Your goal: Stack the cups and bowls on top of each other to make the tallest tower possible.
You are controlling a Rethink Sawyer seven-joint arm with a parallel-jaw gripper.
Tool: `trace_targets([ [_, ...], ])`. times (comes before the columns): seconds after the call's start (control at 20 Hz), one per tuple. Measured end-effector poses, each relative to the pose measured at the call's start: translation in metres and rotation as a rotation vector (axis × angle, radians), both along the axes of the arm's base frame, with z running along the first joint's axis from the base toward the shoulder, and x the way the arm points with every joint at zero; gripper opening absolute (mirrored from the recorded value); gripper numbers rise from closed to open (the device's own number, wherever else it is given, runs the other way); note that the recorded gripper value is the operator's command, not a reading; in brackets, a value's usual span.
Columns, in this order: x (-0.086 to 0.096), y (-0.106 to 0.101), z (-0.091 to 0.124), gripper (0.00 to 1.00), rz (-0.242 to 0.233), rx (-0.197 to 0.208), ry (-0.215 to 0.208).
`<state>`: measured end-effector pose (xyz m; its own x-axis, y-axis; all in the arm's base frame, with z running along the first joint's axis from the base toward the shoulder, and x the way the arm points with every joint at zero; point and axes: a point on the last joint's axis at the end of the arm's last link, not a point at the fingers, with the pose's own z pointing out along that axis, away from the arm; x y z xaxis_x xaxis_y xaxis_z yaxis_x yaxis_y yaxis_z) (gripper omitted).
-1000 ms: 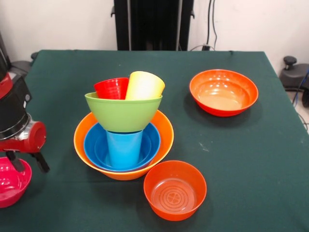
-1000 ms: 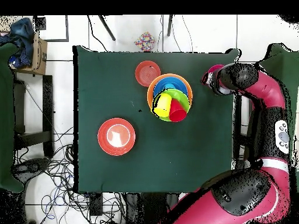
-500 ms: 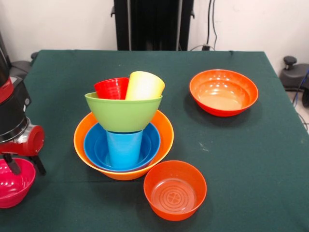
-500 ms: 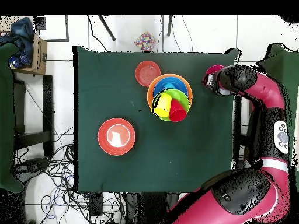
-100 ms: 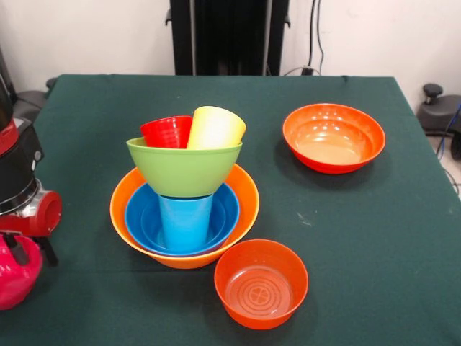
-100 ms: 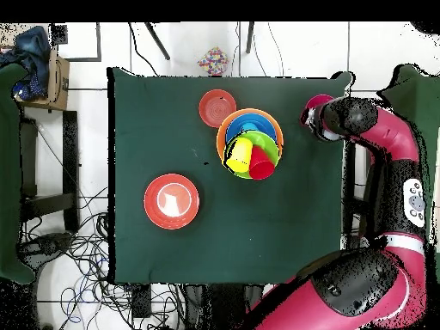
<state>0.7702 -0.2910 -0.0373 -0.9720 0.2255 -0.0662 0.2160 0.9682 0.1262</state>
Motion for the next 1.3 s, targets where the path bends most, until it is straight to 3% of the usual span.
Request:
trace_targets([
  [0.55, 0.006, -0.018, 0.024, 0.00, -0.009, -0.035, -0.033],
  [0.9, 0.005, -0.021, 0.029, 0.00, -0.008, -0.038, -0.033],
  [1.3, -0.018, -0.012, 0.049, 0.00, 0.015, 0.005, -0.002],
])
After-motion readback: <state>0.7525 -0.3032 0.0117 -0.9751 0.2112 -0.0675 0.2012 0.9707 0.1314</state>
